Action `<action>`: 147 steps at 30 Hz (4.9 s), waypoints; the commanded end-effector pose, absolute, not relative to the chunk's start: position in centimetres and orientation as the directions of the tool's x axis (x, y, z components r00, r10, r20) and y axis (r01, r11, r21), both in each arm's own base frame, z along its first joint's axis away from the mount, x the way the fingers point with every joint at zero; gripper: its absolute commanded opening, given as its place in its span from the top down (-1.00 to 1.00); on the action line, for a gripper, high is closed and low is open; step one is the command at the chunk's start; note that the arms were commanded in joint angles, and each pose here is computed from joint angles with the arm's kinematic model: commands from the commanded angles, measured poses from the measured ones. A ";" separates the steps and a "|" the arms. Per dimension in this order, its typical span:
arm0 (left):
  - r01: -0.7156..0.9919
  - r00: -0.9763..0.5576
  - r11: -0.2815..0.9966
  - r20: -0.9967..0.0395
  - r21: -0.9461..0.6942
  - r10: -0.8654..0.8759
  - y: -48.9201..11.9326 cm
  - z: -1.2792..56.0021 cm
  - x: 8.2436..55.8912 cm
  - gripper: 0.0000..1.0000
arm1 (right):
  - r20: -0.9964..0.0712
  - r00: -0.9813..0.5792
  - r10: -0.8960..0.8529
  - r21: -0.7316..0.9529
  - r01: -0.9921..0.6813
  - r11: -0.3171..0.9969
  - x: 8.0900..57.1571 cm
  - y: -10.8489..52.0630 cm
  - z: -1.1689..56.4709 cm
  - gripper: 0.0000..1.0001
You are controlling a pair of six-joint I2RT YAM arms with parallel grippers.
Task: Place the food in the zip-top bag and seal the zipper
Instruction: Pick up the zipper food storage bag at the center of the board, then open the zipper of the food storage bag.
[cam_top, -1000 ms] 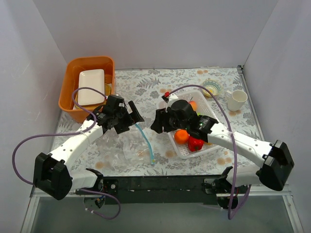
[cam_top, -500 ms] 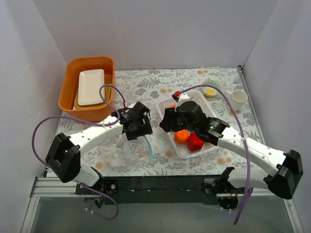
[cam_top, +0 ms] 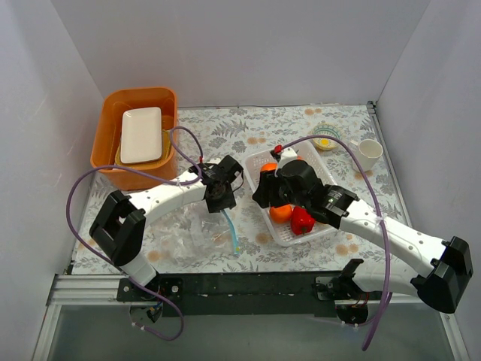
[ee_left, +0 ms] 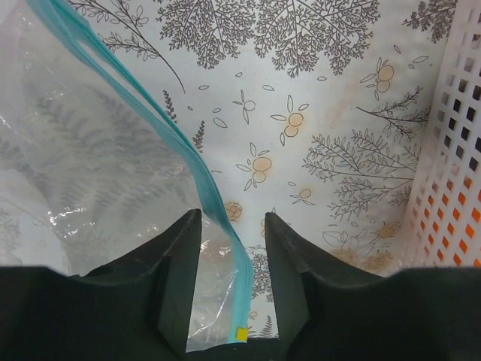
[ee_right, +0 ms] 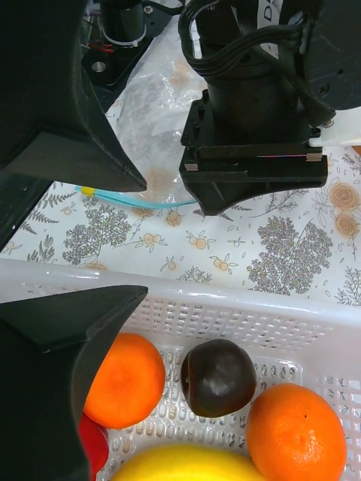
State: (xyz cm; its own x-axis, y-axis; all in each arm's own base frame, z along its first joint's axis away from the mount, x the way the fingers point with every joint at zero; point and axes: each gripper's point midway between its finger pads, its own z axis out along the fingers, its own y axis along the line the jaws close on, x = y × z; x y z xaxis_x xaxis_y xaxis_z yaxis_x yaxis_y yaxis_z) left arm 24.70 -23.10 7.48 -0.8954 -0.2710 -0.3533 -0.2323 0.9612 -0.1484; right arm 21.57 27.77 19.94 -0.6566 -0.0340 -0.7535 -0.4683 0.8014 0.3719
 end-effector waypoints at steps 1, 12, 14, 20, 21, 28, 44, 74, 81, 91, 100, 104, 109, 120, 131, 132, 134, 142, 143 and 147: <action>-0.225 -0.882 0.960 -0.385 -0.166 -0.273 -23.0 8.3 24.8 0.27 | -0.777 -0.630 -0.011 0.376 -0.478 0.794 21.7 27.3 21.0 -0.20; -0.227 -0.886 0.963 -0.380 -0.146 -0.267 -22.3 7.6 24.4 0.36 | -0.769 -0.639 -0.014 0.390 -0.486 0.782 21.8 28.0 21.0 -0.18; -0.225 -0.881 0.962 -0.388 -0.157 -0.269 -22.4 8.0 24.5 0.56 | -0.768 -0.640 -0.013 0.391 -0.485 0.782 21.8 28.0 21.0 -0.18; -0.206 -0.874 0.958 -0.402 -0.200 -0.272 -22.6 9.0 24.4 1.00 | -0.752 -0.659 -0.023 0.396 -0.479 0.784 21.6 28.0 19.9 0.13; -0.203 -0.869 0.954 -0.409 -0.219 -0.279 -22.7 9.4 24.5 1.00 | -0.748 -0.663 -0.022 0.400 -0.478 0.782 21.5 28.1 19.8 0.22; -0.133 -0.843 0.930 -0.455 -0.344 -0.288 -23.2 13.5 24.0 1.00 | -0.701 -0.711 -0.060 0.491 -0.542 0.682 20.2 30.6 19.2 0.40; -0.096 -0.820 0.906 -0.483 -0.413 -0.307 -23.1 16.4 24.5 1.00 | -0.596 -0.793 -0.126 0.677 -0.581 0.452 17.4 35.8 17.6 -0.08; -0.103 -0.822 0.866 -0.448 -0.489 -0.351 -21.8 18.4 22.6 1.00 | -0.541 -0.818 -0.195 0.708 -0.569 0.419 15.9 36.7 13.0 0.97; -0.100 -0.827 0.868 -0.444 -0.486 -0.344 -21.9 18.0 22.6 1.00 | -0.619 -0.778 -0.111 0.685 -0.603 0.410 17.1 36.7 16.0 0.31; -0.098 -0.829 0.859 -0.436 -0.503 -0.349 -22.0 18.0 22.3 1.00 | -0.660 -0.744 -0.104 0.663 -0.643 0.383 18.3 38.1 17.8 0.21; -0.097 -0.832 0.851 -0.427 -0.516 -0.354 -22.2 18.0 22.2 1.00 | -0.669 -0.736 -0.103 0.655 -0.650 0.385 18.9 38.7 18.1 0.22; -0.096 -0.832 0.850 -0.427 -0.518 -0.354 -22.2 18.0 22.2 1.00 | -0.667 -0.737 -0.110 0.655 -0.650 0.385 18.9 38.9 17.8 0.22; -0.095 -0.831 0.846 -0.427 -0.525 -0.358 -22.4 18.2 22.3 1.00 | -0.661 -0.741 -0.120 0.652 -0.646 0.398 19.1 38.9 17.2 0.22; -0.120 -0.825 0.852 -0.425 -0.510 -0.371 -22.2 17.7 22.6 1.00 | -0.679 -0.722 -0.131 0.628 -0.664 0.406 18.7 39.1 17.6 0.17; -0.111 -0.828 0.843 -0.421 -0.526 -0.372 -22.6 18.1 22.7 1.00 | -0.656 -0.741 -0.145 0.621 -0.638 0.455 19.0 39.6 15.9 0.14; -0.111 -0.827 0.841 -0.420 -0.530 -0.373 -22.7 18.2 22.7 1.00 | -0.658 -0.741 -0.135 0.615 -0.632 0.471 19.3 39.7 15.8 0.14; -0.112 -0.829 0.839 -0.416 -0.533 -0.374 -22.8 18.1 22.6 1.00 | -0.648 -0.750 -0.131 0.610 -0.614 0.500 19.6 39.8 15.2 0.17; -0.122 -0.821 0.849 -0.429 -0.514 -0.377 -22.3 18.3 22.8 1.00 | -0.642 -0.761 -0.096 0.597 -0.574 0.560 20.2 39.1 13.9 0.97; -0.128 -0.820 0.853 -0.430 -0.506 -0.379 -22.1 18.2 22.8 0.99 | -0.645 -0.759 -0.089 0.596 -0.572 0.563 20.2 39.0 14.1 0.97; -0.129 -0.810 0.858 -0.446 -0.497 -0.381 -21.6 18.5 22.9 0.86 | -0.632 -0.771 -0.076 0.593 -0.544 0.594 20.5 38.5 13.8 0.97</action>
